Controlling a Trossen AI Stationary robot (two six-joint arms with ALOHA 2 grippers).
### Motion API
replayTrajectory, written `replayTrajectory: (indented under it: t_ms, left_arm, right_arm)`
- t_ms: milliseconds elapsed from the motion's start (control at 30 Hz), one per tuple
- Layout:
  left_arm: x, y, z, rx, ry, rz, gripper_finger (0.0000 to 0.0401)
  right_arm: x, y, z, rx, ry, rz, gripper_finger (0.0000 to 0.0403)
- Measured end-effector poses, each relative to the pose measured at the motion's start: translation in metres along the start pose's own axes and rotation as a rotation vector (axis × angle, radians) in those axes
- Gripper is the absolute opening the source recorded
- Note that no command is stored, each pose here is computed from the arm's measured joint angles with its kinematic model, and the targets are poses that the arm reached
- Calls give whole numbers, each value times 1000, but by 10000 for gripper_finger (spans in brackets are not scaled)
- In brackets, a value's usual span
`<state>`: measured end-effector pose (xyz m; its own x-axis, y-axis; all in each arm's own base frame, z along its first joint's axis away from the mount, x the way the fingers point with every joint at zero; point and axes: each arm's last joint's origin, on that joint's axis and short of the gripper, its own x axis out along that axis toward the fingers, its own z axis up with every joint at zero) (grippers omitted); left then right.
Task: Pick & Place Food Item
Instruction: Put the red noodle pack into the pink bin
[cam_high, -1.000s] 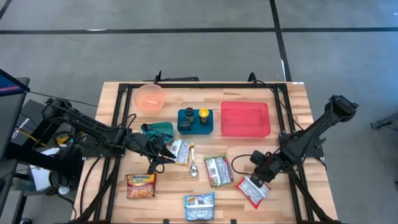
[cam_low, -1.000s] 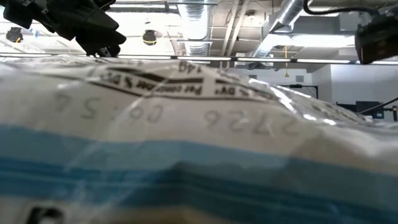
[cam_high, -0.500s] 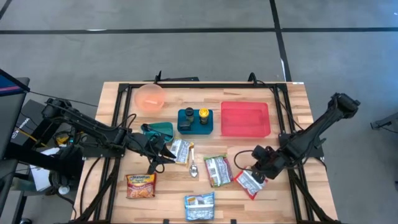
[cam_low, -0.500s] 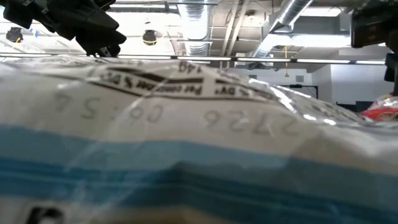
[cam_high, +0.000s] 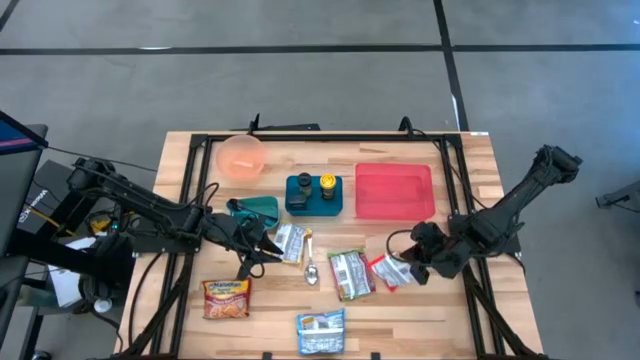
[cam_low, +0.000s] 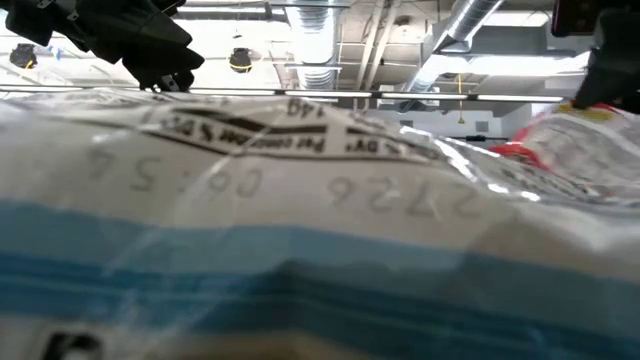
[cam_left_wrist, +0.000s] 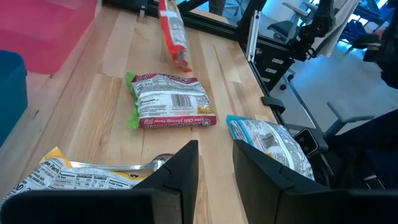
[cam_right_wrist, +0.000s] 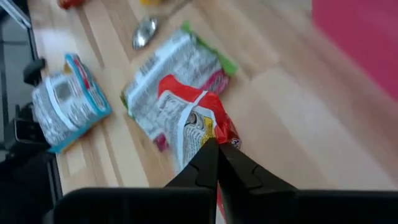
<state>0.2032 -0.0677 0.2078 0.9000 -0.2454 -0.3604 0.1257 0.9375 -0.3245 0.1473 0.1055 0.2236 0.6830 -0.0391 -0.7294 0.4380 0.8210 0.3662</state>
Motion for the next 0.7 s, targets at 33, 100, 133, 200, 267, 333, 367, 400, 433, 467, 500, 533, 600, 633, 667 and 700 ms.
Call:
replayTrajectory:
  t_ms: [33,100,133,200,267,333,367,400,433,467,500,533,600,633,667,700]
  left_arm:
    - [0,0,0,0,0,0,95]
    - [0,0,0,0,0,0,95]
    - [0,0,0,0,0,0,95]
    - [0,0,0,0,0,0,95]
    - [0,0,0,0,0,0,95]
    - [0,0,0,0,0,0,95]
    - [0,0,0,0,0,0,95]
    - [0,0,0,0,0,0,95]
    - [0,0,0,0,0,0,95]
    - [0,0,0,0,0,0,95]
    - [0,0,0,0,0,0,95]
    - [0,0,0,0,0,0,95]
    - [0,0,0,0,0,0,95]
    - [0,0,0,0,0,0,95]
    - [0,0,0,0,0,0,95]
    - [0,0,0,0,0,0,95]
  right_arm:
    - [-2,-1,1,-4,-14,2,0]
    - [-5,-2,3,-11,-42,6,0]
    - [-6,-2,4,-14,-60,5,0]
    - [-8,-3,6,-25,-96,-1,0]
    - [-11,-5,8,-34,-129,-5,0]
    - [-13,-7,11,-35,-157,-16,0]
    - [-13,-8,13,-39,-169,-22,0]
    - [-14,-10,14,-40,-186,-29,0]
    - [-16,-11,16,-37,-202,-36,0]
    - [-17,-13,18,-40,-217,-45,0]
    - [-17,-14,20,-44,-231,-51,0]
    - [-19,-16,22,-47,-247,-58,0]
    - [-21,-19,27,-48,-279,-70,0]
    - [-23,-21,29,-48,-294,-75,0]
    - [-24,-23,32,-50,-311,-81,0]
    - [-26,-25,34,-50,-328,-89,0]
